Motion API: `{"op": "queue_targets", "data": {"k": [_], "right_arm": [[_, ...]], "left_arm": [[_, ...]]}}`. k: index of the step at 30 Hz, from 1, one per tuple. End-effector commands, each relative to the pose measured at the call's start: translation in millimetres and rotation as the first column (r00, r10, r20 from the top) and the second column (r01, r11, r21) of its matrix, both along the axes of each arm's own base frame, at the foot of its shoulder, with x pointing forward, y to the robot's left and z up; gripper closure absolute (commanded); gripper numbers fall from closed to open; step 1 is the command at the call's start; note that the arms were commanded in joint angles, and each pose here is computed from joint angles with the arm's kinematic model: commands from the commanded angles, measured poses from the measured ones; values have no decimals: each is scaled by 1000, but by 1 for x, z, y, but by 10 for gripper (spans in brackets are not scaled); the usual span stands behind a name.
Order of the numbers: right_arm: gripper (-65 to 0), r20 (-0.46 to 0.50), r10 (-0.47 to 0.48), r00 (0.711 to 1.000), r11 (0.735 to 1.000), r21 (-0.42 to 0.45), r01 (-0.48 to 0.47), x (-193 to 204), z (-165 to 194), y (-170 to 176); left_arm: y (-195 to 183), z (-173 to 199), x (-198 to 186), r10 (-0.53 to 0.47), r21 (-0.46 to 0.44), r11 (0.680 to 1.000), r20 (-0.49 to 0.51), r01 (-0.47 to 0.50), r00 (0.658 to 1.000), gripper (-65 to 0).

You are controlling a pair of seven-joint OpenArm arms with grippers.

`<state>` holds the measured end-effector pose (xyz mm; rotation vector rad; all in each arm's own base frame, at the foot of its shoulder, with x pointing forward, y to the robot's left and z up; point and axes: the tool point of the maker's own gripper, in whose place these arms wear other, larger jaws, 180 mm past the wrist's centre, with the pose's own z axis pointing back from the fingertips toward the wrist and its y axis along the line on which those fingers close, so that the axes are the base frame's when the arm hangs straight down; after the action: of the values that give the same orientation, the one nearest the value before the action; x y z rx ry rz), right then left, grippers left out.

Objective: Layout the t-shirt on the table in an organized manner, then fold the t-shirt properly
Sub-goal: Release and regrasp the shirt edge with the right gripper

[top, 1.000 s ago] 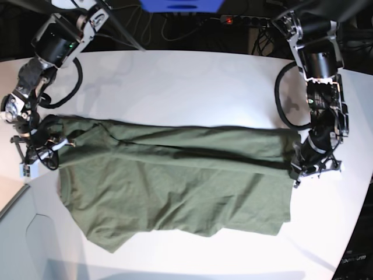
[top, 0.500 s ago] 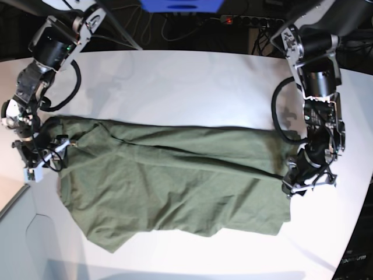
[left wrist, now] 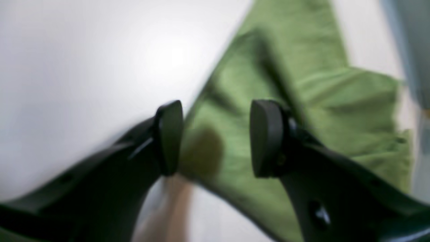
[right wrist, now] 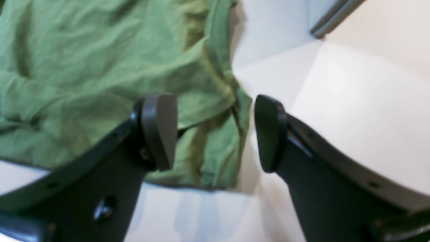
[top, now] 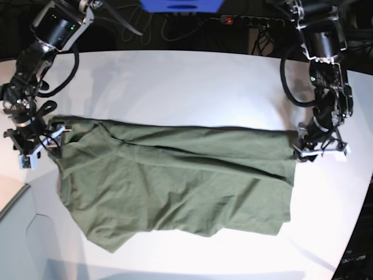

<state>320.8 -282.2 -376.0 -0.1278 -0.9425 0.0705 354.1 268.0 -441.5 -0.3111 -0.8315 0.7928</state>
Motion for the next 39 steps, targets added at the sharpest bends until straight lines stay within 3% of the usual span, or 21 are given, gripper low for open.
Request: {"op": "queue_targets", "data": {"k": [1, 7, 12, 16, 18, 23, 25, 39], "right_arm": [[-365, 49, -2, 999, 1000, -13, 2, 6, 14, -5], [-365, 12, -1, 1000, 1000, -11, 1, -8, 1, -5], [-365, 9, -38, 999, 999, -14, 38, -17, 1, -17], [-365, 3, -72, 997, 997, -15, 72, -23, -1, -29], [-365, -13, -72, 997, 997, -4, 72, -24, -8, -29], [-365, -71, -55, 996, 998, 25, 57, -25, -29, -30], [-365, -79, -59, 995, 998, 33, 61, -20, -32, -35], [-348, -175, -58, 983, 990, 117, 79, -17, -69, -42]], "left_arm": [[5, 10, 11, 4, 4, 1000, 38, -4, 999, -316], [4, -6, 13, 30, -14, 999, 9, -30, 999, -316], [-18, -8, 21, -71, 88, 994, 11, 69, 997, -314], [-27, -11, 20, -99, 101, 990, 11, 97, 995, -310], [-27, -13, 19, -100, 101, 990, 5, 99, 995, -272], [-27, -14, 18, -98, 101, 990, 4, 97, 995, -64], [-27, -14, 18, -99, 100, 990, 3, 98, 995, -12], [-19, -13, 11, -98, 114, 989, 0, 97, 995, -3]]}}
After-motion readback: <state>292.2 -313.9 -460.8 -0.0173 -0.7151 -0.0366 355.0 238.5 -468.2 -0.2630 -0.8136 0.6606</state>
